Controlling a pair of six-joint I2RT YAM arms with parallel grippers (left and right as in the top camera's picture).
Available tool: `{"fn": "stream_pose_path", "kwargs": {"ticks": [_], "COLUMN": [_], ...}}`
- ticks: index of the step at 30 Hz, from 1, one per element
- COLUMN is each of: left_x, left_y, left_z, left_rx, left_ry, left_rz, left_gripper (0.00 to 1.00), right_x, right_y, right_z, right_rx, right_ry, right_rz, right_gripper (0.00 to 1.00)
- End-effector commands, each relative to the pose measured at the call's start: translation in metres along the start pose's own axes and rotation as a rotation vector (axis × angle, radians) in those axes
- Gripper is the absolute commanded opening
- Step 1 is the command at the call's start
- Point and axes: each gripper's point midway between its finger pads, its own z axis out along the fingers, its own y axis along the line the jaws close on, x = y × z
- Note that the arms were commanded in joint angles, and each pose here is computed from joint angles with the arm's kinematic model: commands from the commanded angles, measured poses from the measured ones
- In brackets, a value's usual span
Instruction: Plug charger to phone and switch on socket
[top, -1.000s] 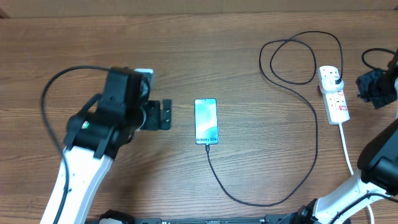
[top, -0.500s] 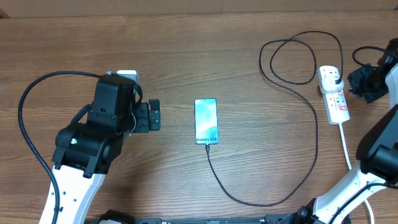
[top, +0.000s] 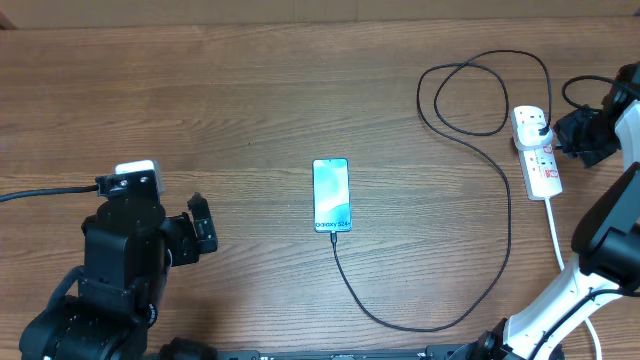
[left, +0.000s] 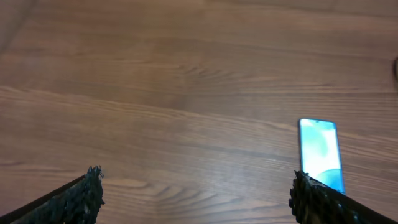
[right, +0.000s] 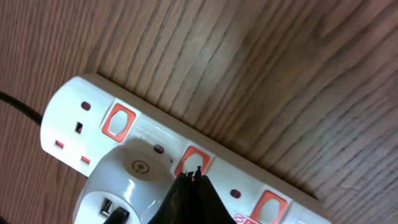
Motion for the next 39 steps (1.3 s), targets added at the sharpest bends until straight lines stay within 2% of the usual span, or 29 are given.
{"fn": "stream_pose_path", "kwargs": {"ticks": [1, 18, 27, 39], "left_x": [-0.002, -0.002, -0.002, 0.007], "left_y": [0.008, 0.009, 0.009, 0.011], "left_z": [0.001, 0.001, 0.001, 0.001], "left_rx": [-0.056, -0.058, -0.057, -0.069], "left_ry": [-0.008, -0.009, -0.008, 0.030], "left_rz": [-0.027, -0.030, -0.030, -0.015], "left_gripper": [0.99, 0.99, 0.99, 1.00], "right_x": [0.002, 0.006, 0.041, 0.051], "right_y": [0.014, 0.016, 0.020, 0.021], "right_z": [0.008, 0.016, 0.062, 0.064], "right_rx": [-0.013, -0.006, 0.050, 0.043], "right_ry": [0.008, 0.023, 0.137, 0.183], "right_rz": [-0.045, -0.053, -0.123, -0.178], "right_gripper": [0.04, 0.04, 0.04, 0.04]}}
